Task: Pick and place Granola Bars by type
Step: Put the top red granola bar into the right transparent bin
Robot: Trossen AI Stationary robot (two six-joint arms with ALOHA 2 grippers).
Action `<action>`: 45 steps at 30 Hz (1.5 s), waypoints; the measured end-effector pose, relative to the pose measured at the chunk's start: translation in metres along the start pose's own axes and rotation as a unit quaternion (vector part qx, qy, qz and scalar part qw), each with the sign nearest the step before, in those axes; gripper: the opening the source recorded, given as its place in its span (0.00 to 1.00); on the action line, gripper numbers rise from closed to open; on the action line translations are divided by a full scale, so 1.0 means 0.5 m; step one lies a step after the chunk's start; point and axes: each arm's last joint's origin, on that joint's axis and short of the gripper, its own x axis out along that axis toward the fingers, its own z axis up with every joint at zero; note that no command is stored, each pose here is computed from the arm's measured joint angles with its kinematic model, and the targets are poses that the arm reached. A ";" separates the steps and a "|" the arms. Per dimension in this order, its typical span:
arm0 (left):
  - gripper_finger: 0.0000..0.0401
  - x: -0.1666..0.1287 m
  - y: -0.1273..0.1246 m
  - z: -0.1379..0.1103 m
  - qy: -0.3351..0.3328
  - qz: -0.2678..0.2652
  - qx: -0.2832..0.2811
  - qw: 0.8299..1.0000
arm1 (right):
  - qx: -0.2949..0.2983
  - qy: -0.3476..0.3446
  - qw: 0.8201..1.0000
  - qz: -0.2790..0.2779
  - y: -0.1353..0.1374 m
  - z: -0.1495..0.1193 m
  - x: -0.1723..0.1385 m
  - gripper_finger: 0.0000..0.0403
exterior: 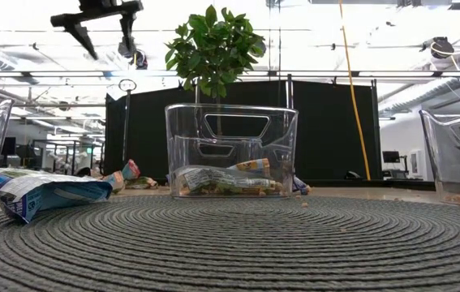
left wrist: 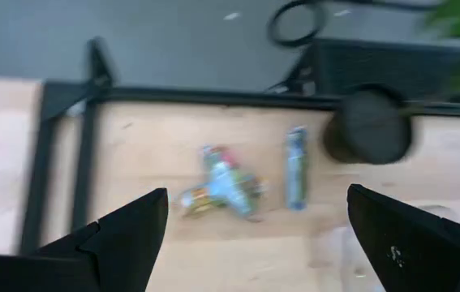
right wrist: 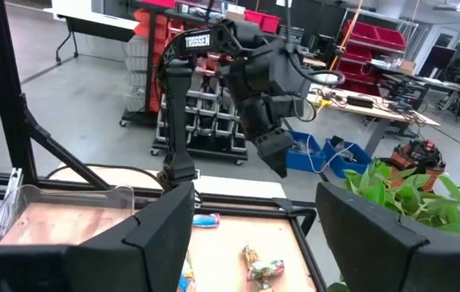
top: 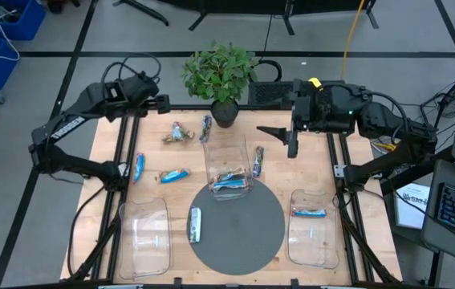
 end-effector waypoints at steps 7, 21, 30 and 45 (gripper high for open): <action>0.94 0.057 0.012 0.020 0.060 0.093 -0.016 0.994 | 0.000 -0.001 1.000 0.000 0.000 0.000 0.000 0.62; 0.94 0.211 -0.036 0.047 0.148 0.130 -0.019 0.980 | 0.004 -0.001 1.000 0.000 0.000 0.001 0.000 0.62; 0.94 0.292 -0.035 0.061 0.170 0.174 -0.031 0.969 | 0.010 -0.001 1.000 0.000 0.000 0.001 0.000 0.62; 0.94 0.357 0.003 0.064 0.183 0.141 -0.062 0.971 | 0.003 -0.001 1.000 -0.001 0.000 0.000 0.003 0.62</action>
